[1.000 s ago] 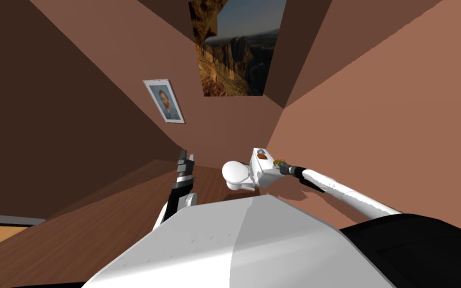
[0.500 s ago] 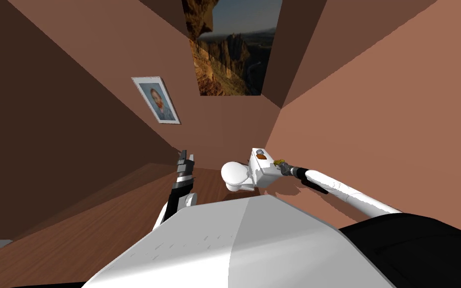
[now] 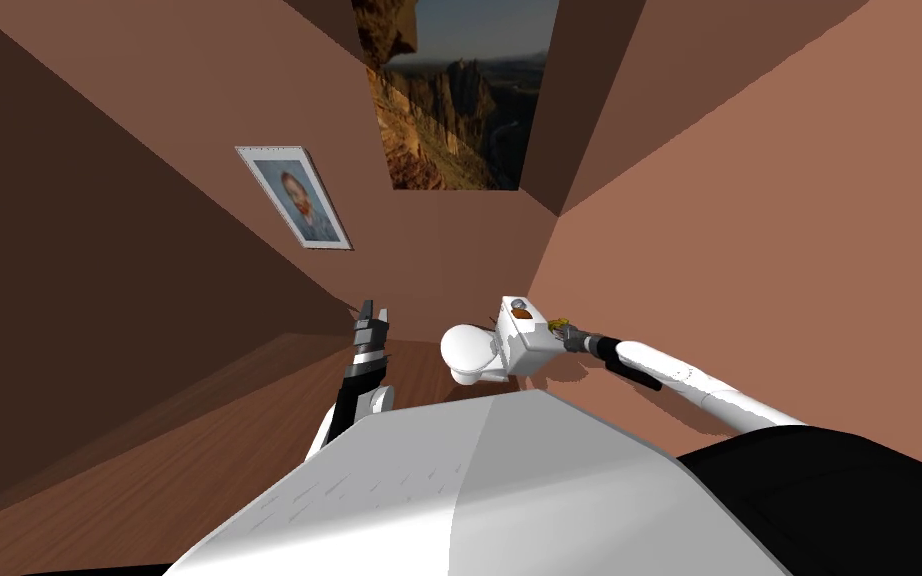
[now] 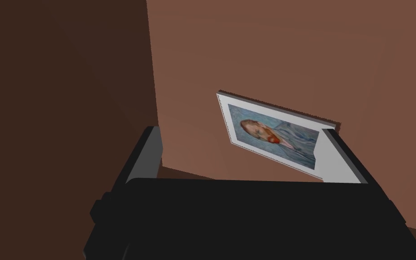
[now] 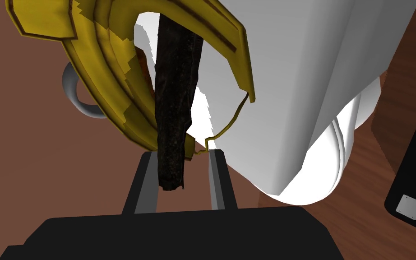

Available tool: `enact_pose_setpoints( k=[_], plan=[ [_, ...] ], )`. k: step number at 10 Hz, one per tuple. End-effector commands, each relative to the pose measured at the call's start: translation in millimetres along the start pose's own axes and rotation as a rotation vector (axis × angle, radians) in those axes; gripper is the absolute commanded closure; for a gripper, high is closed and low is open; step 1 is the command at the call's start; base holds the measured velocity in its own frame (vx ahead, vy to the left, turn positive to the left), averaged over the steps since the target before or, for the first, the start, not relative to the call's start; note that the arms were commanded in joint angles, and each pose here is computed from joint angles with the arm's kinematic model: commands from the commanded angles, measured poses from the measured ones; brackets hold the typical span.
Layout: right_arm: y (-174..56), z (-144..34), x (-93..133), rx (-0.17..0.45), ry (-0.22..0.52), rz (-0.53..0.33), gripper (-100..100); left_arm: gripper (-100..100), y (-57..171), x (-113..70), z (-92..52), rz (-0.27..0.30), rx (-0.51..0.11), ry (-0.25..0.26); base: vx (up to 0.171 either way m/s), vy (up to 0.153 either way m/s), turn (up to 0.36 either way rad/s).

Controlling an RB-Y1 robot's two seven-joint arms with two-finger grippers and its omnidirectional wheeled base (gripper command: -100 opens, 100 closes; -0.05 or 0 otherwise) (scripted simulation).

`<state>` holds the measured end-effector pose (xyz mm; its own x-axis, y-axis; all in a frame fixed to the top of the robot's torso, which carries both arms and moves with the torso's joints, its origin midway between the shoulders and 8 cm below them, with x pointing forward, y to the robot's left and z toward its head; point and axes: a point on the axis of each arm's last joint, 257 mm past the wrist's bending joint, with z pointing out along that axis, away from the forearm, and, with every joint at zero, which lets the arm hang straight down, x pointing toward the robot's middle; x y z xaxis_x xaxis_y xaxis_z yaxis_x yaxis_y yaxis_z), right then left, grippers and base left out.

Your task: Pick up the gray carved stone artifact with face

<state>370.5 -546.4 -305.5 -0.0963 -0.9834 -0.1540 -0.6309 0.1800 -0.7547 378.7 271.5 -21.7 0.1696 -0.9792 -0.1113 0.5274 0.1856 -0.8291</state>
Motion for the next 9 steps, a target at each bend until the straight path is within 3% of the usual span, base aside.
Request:
enact_pose_setpoints(
  k=[1, 9],
  plan=[
    [-4, 0.1, -5, 0.012, -0.019, -0.005, 100, 0, 0, 0.0, 0.0, 0.0, 0.0, 0.0, 0.012, -0.001, 0.053],
    [-3, -14.2, 1, 0.031, -0.035, -0.044, 100, 0, 0, 0.0, 0.0, 0.0, 0.0, 0.0, 0.041, 0.023, -0.077]
  ],
)
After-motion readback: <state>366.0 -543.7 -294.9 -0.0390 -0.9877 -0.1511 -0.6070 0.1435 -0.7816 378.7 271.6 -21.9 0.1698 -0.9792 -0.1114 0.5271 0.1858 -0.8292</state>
